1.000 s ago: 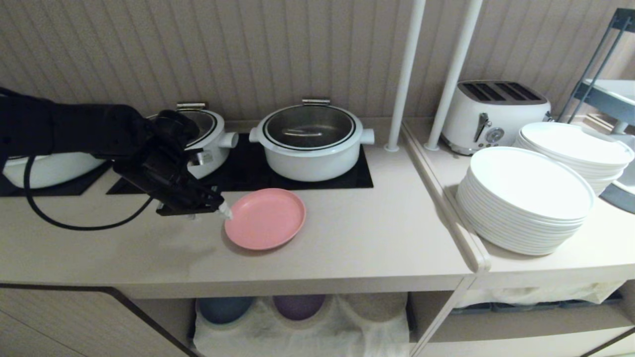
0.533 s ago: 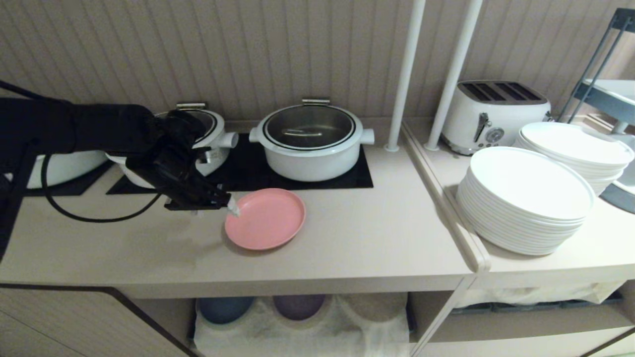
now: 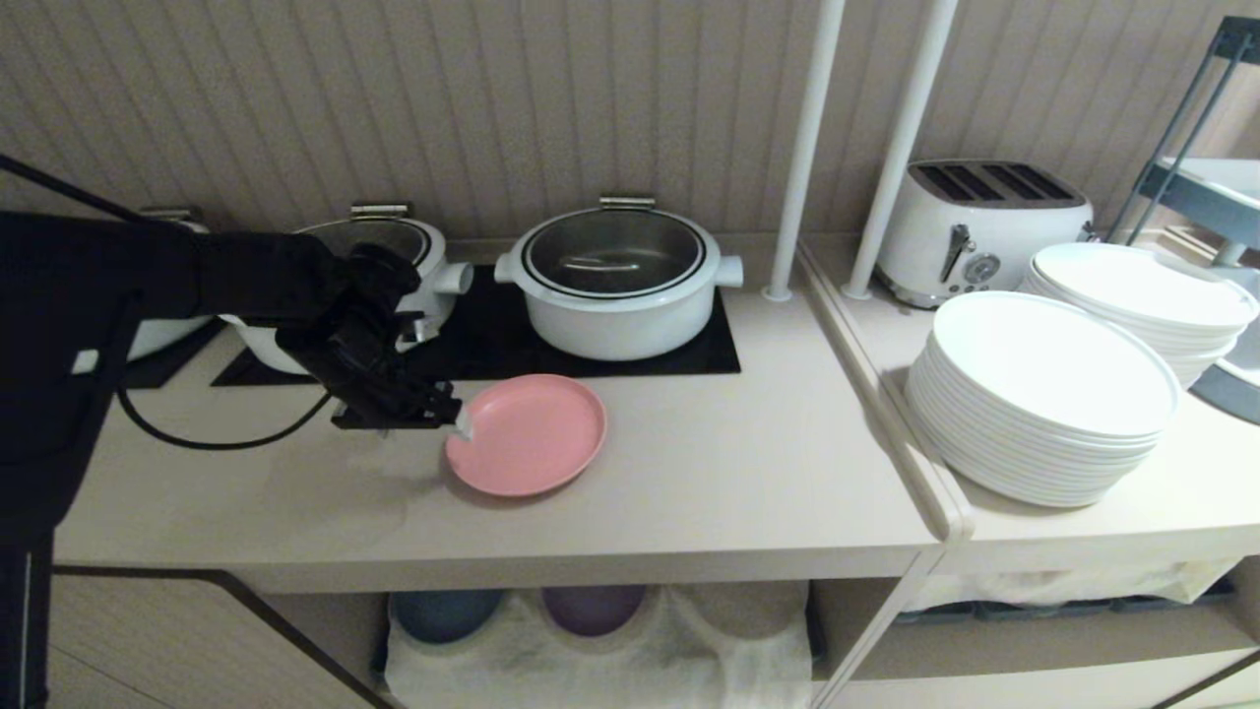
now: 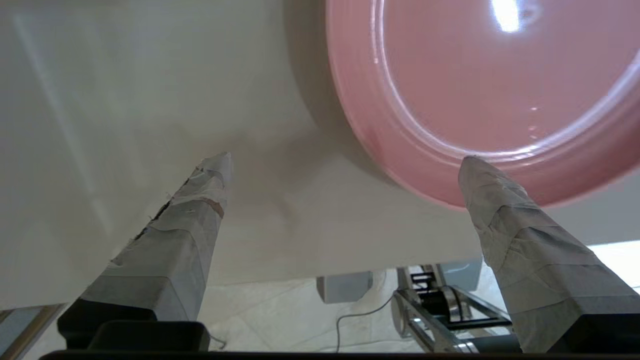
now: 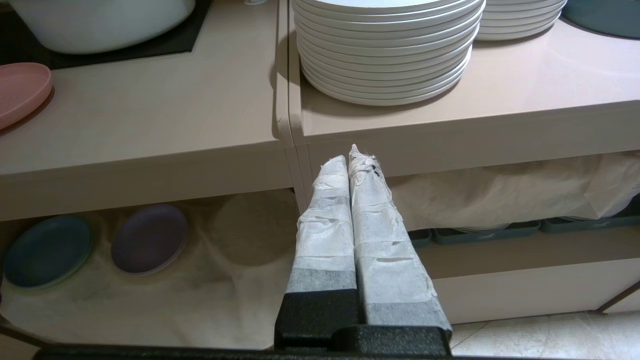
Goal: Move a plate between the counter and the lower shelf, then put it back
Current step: Pick up the plate
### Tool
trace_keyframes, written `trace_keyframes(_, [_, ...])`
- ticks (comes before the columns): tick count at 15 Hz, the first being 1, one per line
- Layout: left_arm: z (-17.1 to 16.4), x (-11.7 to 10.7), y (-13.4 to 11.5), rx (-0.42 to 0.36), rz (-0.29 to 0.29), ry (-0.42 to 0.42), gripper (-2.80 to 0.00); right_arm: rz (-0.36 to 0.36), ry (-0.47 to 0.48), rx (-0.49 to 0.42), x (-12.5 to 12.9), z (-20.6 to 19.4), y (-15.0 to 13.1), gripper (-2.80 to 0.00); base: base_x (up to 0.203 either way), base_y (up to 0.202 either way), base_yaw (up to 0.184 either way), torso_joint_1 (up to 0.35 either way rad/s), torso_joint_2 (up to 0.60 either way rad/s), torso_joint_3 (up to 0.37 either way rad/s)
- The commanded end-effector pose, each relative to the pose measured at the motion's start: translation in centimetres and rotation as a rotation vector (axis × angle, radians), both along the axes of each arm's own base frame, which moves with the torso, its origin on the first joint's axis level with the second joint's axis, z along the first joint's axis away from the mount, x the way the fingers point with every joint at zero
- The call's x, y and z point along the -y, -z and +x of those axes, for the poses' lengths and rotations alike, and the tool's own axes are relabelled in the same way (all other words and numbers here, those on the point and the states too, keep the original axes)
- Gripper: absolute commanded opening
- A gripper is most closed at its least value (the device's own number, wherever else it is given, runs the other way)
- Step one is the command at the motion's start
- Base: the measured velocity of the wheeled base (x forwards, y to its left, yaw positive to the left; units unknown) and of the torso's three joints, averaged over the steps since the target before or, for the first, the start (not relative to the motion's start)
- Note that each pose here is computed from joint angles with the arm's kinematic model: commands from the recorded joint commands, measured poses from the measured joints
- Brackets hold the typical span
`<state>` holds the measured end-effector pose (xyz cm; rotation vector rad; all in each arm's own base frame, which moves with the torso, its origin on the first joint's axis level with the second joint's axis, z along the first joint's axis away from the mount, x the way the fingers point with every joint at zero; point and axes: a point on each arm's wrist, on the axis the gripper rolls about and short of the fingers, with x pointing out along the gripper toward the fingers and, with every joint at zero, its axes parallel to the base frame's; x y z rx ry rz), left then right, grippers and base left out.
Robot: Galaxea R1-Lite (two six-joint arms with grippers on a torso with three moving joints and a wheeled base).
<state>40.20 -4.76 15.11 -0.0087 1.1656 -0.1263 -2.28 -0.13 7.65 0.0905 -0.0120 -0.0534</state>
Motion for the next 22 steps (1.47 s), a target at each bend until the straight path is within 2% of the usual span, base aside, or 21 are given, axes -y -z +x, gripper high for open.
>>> trace_keyframes(1, [0.5, 0.1, 1.1, -0.026, 0.005, 0.0, 0.0, 0.0, 0.0, -0.002, 0.0, 0.0, 0.0, -2.8, 0.0, 0.0, 0.0, 0.0, 0.0, 0.0])
trace_keyframes(6, [1.4, 0.6, 2.0, -0.028, 0.007, 0.009, 0.0, 0.0, 0.0, -0.002, 0.0, 0.0, 0.0, -2.8, 0.0, 0.0, 0.0, 0.0, 0.0, 0.0])
trace_keyframes(11, [1.9, 0.7, 3.2, -0.046, 0.049, -0.007, 0.0, 0.0, 0.0, -0.002, 0.0, 0.0, 0.0, -2.8, 0.0, 0.0, 0.0, 0.0, 0.0, 0.0])
trace_keyframes(19, [3.1, 3.1, 3.9, -0.028, 0.027, -0.007, 0.0, 0.0, 0.0, 0.0, 0.0, 0.0, 0.0, -2.8, 0.0, 0.0, 0.0, 0.0, 0.0, 0.0])
trace_keyframes(22, [3.8, 3.2, 4.1, -0.01, 0.025, -0.011, 0.0, 0.0, 0.0, -0.002, 0.0, 0.0, 0.0, -2.8, 0.0, 0.0, 0.0, 0.0, 0.0, 0.0])
